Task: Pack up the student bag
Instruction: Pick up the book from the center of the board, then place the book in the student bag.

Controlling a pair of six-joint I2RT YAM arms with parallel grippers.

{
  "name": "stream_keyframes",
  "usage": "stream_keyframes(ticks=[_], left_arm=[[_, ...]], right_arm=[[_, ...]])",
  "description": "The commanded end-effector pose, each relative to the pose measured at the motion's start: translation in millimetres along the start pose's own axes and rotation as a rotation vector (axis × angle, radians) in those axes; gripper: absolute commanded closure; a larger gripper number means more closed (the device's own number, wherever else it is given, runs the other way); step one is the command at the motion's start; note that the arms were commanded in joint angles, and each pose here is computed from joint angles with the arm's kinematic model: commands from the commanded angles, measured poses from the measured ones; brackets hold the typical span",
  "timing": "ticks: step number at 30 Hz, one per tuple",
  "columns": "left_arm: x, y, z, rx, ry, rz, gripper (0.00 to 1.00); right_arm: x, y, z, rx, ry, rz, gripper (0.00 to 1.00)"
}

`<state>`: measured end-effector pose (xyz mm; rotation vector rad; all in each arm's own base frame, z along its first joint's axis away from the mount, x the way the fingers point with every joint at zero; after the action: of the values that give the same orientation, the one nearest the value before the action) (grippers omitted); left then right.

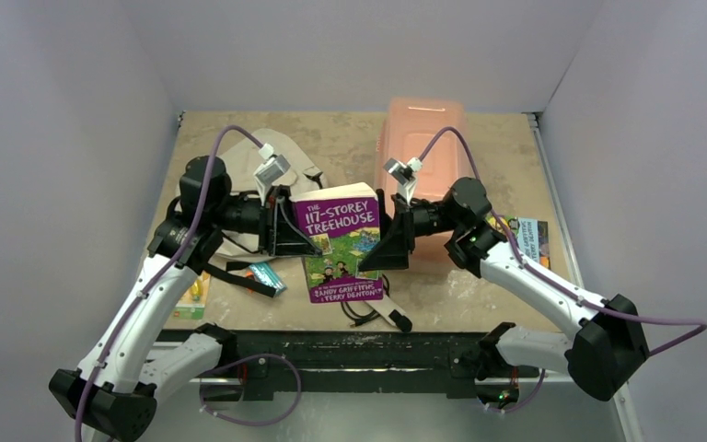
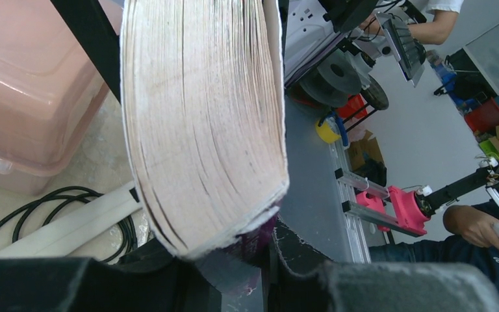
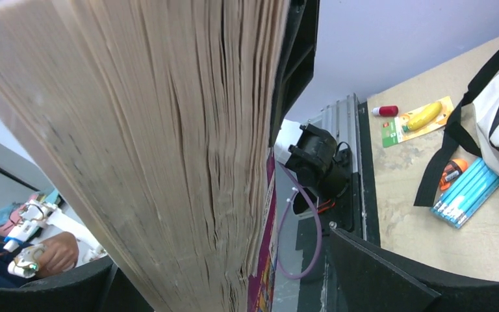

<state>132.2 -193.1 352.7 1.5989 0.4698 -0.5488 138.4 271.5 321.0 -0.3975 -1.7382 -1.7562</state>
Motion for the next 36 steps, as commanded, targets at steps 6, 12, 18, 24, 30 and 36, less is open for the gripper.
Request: stream_keyframes(ticks=[6,12,18,24,30,36], left_arm=[[-16,-1,-1,0.004,-0.030,0.088,1.00],[-5,10,0,-0.040,0.081,0.060,1.00],[59,22,-48,-0.188,0.769,-0.041,0.51],[124,-1,-96,-0.132,1.227,-0.002,0.03],[197,-5,-81,0.139,1.357,0.138,0.01],[260,-15,-66,0.375,1.418,0.144,0.00]], right_arm=[[19,17,5,-0.057,0.056,-0.046,0.20],[21,11,17,-0.051,0.098,-0.024,0.74],[-16,40,-7,-0.237,-0.185,0.065,1.00],[-51,86,-56,-0.497,-0.637,0.116,1.00],[-55,107,-71,-0.579,-0.795,0.126,1.00],[-39,117,-75,-0.633,-0.794,0.091,1.00]])
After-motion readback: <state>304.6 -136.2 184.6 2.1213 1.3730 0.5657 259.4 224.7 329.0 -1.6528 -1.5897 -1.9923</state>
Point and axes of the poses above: each gripper's point midway between its finger pads, its own z axis out along the fingers, its own x axis along the line the jaws close on, y = z × x, the point moved 4 cm from there along -z, back along the fingers, and after that the axes turned 1 degree about -z, right-handed, at the moved point
